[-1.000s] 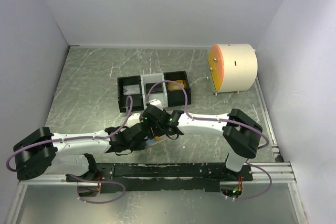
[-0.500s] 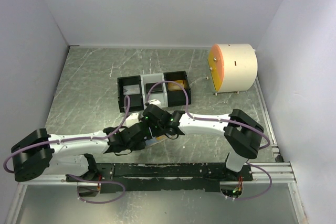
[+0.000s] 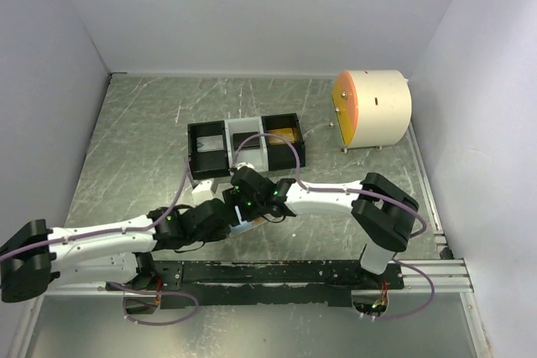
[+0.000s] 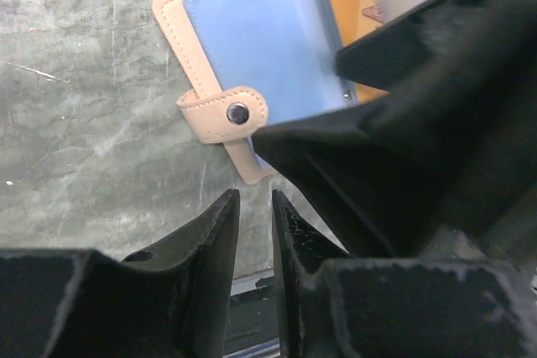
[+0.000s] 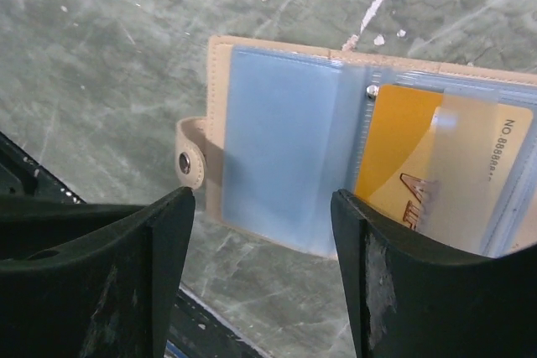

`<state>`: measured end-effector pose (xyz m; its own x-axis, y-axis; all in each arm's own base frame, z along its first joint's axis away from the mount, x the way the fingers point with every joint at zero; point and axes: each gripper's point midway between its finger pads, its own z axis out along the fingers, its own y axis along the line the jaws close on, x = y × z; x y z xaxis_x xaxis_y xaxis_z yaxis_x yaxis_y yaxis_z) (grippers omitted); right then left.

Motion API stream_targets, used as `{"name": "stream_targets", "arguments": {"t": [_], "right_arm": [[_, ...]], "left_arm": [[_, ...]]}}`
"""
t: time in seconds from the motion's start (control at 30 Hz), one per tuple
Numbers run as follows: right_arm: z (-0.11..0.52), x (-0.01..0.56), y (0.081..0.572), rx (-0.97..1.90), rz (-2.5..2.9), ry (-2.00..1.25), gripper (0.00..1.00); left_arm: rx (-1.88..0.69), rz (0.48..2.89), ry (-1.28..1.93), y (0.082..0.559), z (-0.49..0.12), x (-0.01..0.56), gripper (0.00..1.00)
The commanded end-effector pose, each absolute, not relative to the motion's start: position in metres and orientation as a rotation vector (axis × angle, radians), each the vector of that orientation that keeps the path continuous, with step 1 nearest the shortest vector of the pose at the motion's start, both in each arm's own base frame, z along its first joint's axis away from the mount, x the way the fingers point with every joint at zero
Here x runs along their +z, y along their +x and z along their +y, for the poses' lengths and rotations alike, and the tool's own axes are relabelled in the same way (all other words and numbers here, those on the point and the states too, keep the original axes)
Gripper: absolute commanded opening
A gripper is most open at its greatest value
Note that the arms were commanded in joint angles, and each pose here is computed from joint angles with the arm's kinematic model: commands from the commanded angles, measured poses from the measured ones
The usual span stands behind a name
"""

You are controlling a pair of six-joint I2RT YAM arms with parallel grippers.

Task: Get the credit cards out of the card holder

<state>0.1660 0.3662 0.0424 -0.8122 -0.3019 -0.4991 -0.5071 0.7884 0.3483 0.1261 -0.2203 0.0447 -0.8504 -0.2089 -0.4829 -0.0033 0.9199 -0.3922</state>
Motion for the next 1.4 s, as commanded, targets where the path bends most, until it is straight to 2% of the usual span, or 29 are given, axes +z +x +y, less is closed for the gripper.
{"name": "stream_targets", "arguments": {"t": [0.0,0.1,0.27,0.4,0.53,0.67,0.83,1.17,1.37], "right_arm": [[0.365,0.025,0.165,0.751,2.604,-0.587,0.67],[0.369,0.033,0.158,0.903,2.581,-0.604,0.66],[0.373,0.078,0.158,1.043,2.449,-0.627,0.66],[0.347,0.098,0.181,0.932,2.403,-0.493,0.66],[0.301,0.091,0.210,0.784,2.430,-0.313,0.63],[0.276,0.078,0.219,0.826,2.468,-0.239,0.56],[0.277,0.071,0.214,0.901,2.477,-0.268,0.50],[0.285,0.052,0.207,0.945,2.529,-0.357,0.34],[0.290,0.046,0.207,0.953,2.547,-0.422,0.31]], "left_arm": [[-0.544,2.494,-0.198,0.126,-0.211,0.057,0.34],[-0.610,2.464,-0.198,0.126,-0.214,0.069,0.34],[-0.775,2.377,-0.165,0.131,-0.234,0.102,0.35],[-0.869,2.317,-0.145,0.136,-0.250,0.124,0.39],[-0.913,2.295,-0.135,0.140,-0.264,0.132,0.45],[-0.931,2.308,-0.166,0.144,-0.278,0.126,0.55],[-0.933,2.326,-0.228,0.150,-0.291,0.109,0.67],[-0.843,2.401,-0.271,0.165,-0.301,0.087,0.64],[-0.962,2.379,-0.337,0.176,-0.299,0.082,0.62]]}}
